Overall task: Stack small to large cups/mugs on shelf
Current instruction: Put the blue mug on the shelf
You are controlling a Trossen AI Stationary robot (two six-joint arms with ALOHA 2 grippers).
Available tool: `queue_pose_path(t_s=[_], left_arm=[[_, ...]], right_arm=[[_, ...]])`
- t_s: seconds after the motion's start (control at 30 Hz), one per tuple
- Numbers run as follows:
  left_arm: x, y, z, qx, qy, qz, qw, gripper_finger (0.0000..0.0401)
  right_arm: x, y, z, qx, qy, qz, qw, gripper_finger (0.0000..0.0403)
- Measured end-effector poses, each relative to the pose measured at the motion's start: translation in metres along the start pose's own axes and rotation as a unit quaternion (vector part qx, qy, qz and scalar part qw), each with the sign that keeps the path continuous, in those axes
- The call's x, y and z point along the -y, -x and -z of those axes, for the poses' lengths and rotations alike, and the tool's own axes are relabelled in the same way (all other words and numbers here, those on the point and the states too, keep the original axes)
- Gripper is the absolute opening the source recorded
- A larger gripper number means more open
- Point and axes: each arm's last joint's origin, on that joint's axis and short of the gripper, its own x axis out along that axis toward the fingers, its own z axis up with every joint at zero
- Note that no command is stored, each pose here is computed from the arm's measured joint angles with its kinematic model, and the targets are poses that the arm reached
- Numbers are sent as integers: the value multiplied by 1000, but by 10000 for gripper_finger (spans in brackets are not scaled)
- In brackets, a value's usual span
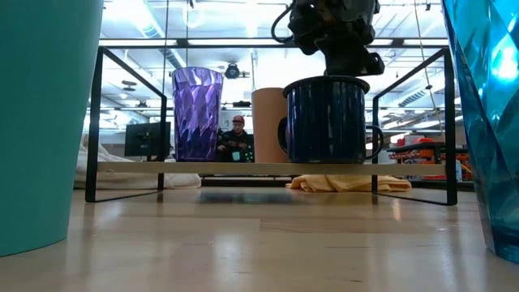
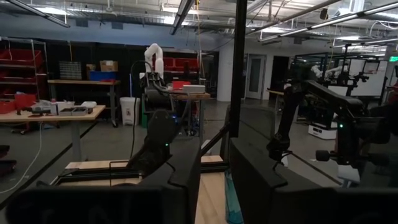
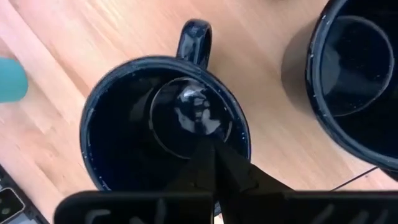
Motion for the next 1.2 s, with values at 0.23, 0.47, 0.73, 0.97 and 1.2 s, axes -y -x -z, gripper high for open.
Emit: queue_pose_path(t_s=[0.23, 0.47, 0.73, 0.97, 1.2], left_arm=[[0, 0, 0, 0, 0, 0, 1000, 92], [0, 0, 0, 1, 0, 0, 1000, 92], [0, 0, 0, 1, -1, 0, 1000, 94], [0, 0, 0, 1, -1, 0, 1000, 90], [0, 0, 0, 1, 0, 0, 1000, 95]], right_arm=[[-2, -13, -2, -16, 5, 10, 1000, 7], [1, -15, -4, -11, -4, 26, 1000, 7], [4, -14, -2, -18, -4, 44, 999, 7], [6, -14, -3, -14, -7, 53, 998, 7], [10, -14, -6, -12, -15, 60, 998, 7]])
